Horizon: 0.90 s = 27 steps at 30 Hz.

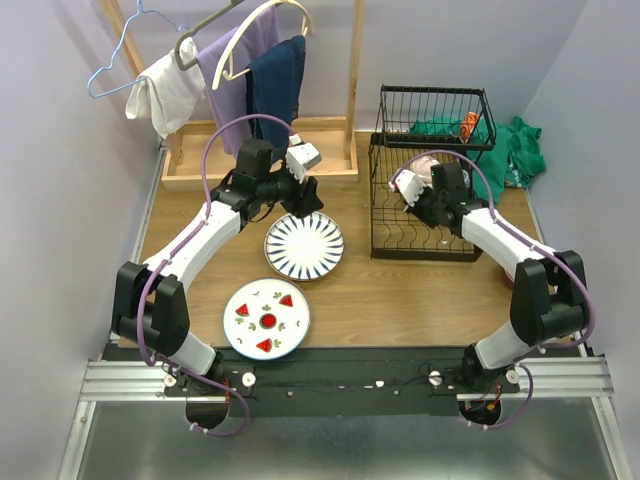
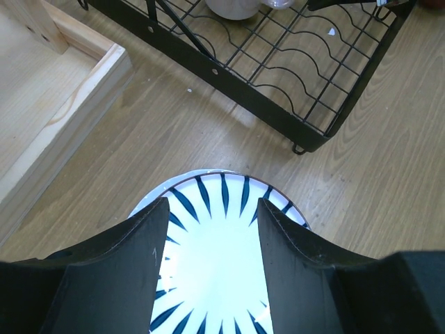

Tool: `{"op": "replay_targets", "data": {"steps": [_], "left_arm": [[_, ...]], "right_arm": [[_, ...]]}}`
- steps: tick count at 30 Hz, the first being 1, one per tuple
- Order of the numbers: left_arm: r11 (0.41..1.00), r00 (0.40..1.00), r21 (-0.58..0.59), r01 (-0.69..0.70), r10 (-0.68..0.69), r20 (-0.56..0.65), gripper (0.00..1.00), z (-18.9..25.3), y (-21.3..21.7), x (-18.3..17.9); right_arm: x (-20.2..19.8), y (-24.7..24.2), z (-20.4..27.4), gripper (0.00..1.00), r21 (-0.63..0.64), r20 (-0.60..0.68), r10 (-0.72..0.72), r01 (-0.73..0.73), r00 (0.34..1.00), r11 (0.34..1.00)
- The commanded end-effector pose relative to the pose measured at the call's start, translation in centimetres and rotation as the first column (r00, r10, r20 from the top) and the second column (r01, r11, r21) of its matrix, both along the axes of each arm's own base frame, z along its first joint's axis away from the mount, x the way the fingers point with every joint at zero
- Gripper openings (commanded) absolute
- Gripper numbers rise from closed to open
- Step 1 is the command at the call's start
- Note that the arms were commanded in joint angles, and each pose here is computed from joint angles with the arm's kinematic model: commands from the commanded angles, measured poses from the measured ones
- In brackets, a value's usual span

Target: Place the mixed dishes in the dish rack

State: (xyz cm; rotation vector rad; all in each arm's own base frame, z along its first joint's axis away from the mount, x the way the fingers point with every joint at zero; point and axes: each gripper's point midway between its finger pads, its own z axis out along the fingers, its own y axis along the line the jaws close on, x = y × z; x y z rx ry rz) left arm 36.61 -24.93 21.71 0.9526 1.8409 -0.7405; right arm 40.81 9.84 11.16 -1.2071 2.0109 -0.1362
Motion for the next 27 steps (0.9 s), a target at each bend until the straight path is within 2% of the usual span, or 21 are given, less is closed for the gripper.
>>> {"op": "replay_targets", "data": {"steps": [1,10,18,23,27], "left_arm": [[0.999,1.000,-0.044,0.020,-0.020,0.008,0.61,0.7,-0.6,-0.1],[0.999,1.000,-0.048,0.010,-0.010,-0.013,0.61,0.3,-0.4,-0.4],[0.999,1.000,-0.048,0.000,-0.001,-0.026,0.61,0.3,-0.5,-0.2],[0.999,0.999,-0.038,-0.005,0.003,-0.036,0.61,0.0,-0.4,-0.1],[0.999,0.999,-0.032,-0.006,0.005,-0.046,0.61,-0.2,-0.5,0.1]], "right_arm": [[-1.9,-4.2,-2.0,0.01,-0.110,-0.093,-0.055,0.045,0.994,0.993],[0.8,-8.5,-2.7,0.00,-0.208,-0.031,-0.164,0.154,0.986,0.966],[5.2,-10.7,-2.9,0.01,-0.259,0.119,-0.261,0.284,0.958,0.923],[8.1,-11.8,-2.3,0.00,-0.249,0.208,-0.298,0.345,0.932,0.905],[10.3,-11.8,-3.1,0.00,-0.251,0.229,-0.298,0.352,0.927,0.902]]}}
